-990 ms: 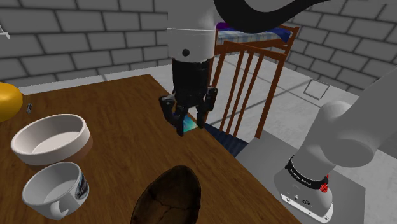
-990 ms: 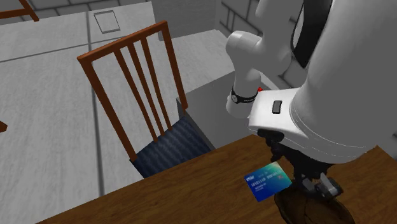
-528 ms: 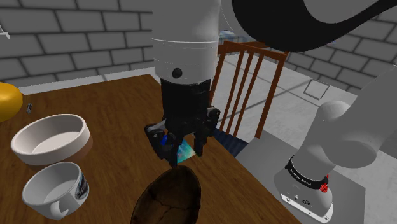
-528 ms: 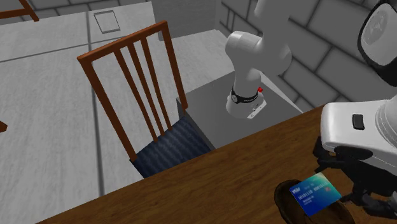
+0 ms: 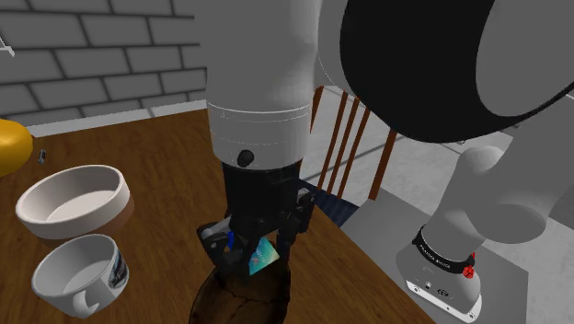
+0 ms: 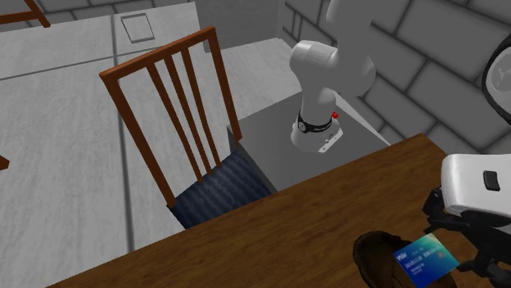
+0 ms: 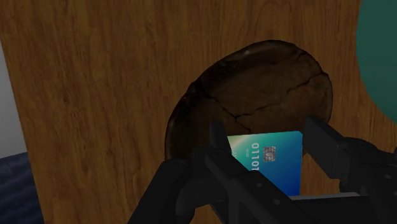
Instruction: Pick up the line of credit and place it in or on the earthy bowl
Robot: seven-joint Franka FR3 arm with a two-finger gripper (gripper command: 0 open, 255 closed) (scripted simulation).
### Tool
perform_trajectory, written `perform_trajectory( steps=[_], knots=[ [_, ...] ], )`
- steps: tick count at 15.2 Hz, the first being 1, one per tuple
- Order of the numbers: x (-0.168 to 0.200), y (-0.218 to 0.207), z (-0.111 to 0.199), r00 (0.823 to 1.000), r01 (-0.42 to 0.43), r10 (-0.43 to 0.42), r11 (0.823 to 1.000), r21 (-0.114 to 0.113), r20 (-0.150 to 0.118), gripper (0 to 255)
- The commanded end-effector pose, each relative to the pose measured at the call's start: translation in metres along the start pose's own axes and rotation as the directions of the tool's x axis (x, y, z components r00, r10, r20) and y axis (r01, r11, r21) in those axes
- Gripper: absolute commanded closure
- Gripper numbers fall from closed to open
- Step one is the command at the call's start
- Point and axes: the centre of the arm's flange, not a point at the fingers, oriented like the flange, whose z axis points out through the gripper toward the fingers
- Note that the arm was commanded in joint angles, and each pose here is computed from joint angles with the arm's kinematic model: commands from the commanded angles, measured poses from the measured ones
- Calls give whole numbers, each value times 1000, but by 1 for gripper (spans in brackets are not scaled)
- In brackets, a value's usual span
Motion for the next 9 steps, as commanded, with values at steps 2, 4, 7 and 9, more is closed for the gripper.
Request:
perform_trajectory(
  steps=[2, 4, 7, 9],
  knots=[
    [2, 1, 16, 1000, 0, 0, 1000, 0, 0, 255],
    [4, 1, 27, 1000, 0, 0, 1000, 0, 0, 255],
    [6, 2, 42, 1000, 0, 0, 1000, 0, 0, 255],
    [8, 2, 56, 1000, 0, 0, 1000, 0, 0, 255]
  ],
)
